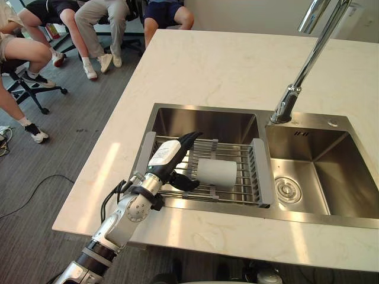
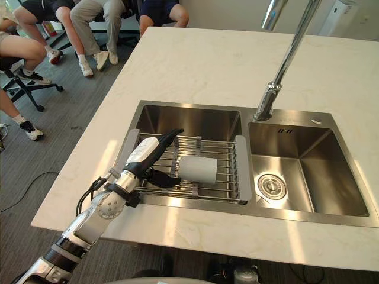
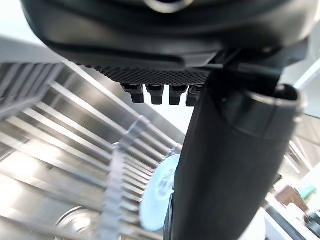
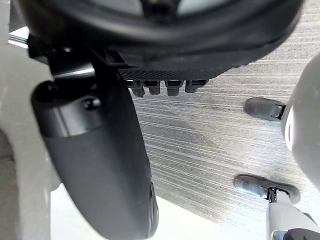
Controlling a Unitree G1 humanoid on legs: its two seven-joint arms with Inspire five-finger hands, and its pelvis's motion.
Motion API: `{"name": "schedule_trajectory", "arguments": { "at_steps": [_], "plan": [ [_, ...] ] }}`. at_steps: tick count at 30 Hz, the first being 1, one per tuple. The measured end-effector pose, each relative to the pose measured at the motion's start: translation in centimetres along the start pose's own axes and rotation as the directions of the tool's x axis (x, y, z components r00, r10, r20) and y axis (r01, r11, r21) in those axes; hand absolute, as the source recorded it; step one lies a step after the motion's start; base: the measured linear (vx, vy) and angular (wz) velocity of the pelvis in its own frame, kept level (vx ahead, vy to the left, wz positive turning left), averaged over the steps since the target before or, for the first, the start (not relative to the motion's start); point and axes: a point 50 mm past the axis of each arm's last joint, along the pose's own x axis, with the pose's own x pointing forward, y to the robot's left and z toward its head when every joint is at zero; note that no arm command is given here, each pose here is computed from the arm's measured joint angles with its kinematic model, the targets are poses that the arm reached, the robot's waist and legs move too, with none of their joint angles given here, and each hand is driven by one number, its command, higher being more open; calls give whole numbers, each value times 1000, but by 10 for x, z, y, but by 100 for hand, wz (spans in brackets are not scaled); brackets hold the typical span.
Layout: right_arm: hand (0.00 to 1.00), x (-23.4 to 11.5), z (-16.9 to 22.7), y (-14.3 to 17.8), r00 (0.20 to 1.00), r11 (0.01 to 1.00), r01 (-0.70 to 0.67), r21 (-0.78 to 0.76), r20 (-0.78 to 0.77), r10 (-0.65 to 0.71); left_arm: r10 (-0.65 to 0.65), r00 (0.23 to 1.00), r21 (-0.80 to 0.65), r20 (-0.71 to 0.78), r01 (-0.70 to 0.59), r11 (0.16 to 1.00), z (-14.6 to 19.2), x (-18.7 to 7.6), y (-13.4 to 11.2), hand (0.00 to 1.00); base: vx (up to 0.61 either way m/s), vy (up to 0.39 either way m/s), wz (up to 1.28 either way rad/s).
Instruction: Walk over to the sink, pick up the cup, carry it to the dishwasher, place the cup inside the dishwasher, then close the dishwasher door
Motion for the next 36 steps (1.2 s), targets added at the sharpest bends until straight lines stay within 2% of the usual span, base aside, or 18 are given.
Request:
{"name": "schedule_trajectory", "arguments": {
  "at_steps": [4, 10, 18, 36],
  "plan": [
    [100, -1, 0, 0, 1000, 1000, 0, 2, 6, 0, 5, 997, 32, 80, -8, 999, 16, 9, 4, 100, 0, 0, 0],
    [100, -2, 0, 0, 1000, 1000, 1, 1, 6, -1, -18, 994, 35, 112, 14, 999, 23, 14, 1, 100, 0, 0, 1],
    [100, -1, 0, 0, 1000, 1000, 0, -1, 8, 0, -135, 990, 48, 36, 133, 990, 7, 10, -24, 100, -1, 1, 2],
    [100, 0, 3, 0, 1000, 1000, -1, -2, 16, 1, -156, 988, 69, 10, 155, 986, 3, 13, -28, 100, -3, 3, 3]
  ]
}}
